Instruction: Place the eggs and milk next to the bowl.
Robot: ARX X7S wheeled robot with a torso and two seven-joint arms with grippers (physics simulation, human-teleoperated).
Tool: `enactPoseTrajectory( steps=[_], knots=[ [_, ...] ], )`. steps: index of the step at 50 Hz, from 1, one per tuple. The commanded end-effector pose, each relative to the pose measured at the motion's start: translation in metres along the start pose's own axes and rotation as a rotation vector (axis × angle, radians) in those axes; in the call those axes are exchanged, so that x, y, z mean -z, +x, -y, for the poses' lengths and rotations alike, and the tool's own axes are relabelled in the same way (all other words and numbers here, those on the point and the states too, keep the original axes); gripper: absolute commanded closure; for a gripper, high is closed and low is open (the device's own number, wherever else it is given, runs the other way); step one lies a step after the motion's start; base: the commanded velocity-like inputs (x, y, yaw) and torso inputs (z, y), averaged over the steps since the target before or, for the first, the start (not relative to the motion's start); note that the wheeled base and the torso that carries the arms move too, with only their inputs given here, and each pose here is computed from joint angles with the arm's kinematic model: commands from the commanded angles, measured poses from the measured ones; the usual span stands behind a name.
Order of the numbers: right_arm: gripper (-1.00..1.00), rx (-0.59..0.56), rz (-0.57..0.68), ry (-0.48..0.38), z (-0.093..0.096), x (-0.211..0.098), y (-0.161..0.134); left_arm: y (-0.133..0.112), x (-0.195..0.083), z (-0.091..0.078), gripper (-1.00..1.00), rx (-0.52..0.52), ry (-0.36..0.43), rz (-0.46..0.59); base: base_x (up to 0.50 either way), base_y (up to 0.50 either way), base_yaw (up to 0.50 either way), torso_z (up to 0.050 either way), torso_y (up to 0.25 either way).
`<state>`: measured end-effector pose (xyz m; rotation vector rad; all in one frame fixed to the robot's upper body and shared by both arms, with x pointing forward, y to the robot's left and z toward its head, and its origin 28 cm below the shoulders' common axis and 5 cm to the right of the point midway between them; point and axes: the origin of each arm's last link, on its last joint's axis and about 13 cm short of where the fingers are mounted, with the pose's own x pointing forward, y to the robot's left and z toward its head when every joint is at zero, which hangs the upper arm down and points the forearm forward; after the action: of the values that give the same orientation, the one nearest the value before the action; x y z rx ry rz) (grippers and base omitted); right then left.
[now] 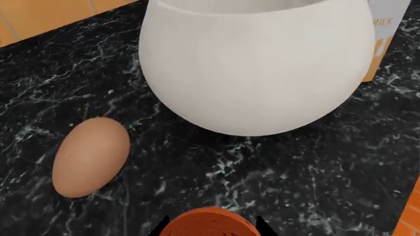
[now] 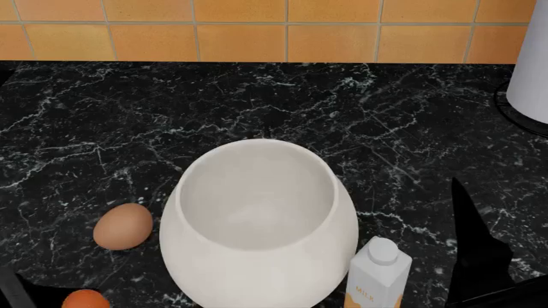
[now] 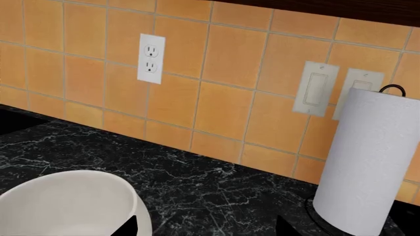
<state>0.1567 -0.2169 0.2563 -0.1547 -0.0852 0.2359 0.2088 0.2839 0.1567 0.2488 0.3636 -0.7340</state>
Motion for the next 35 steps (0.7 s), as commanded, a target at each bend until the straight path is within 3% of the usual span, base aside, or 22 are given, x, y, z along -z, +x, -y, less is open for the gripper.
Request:
enactPoseTrajectory(
  steps=[1, 35],
  knots=[
    [-1.00, 0.004, 0.014, 0.018, 0.003, 0.000, 0.000, 0.021, -0.028, -0.009, 1.00, 0.040, 0.024, -0.009, 0.00, 0.00, 0.00, 0.000, 0.000],
    [-1.00, 0.008, 0.010, 0.021, 0.003, 0.002, -0.002, 0.039, -0.036, -0.013, 1.00, 0.078, 0.077, -0.063, 0.00, 0.00, 0.00, 0.000, 0.000]
  ],
)
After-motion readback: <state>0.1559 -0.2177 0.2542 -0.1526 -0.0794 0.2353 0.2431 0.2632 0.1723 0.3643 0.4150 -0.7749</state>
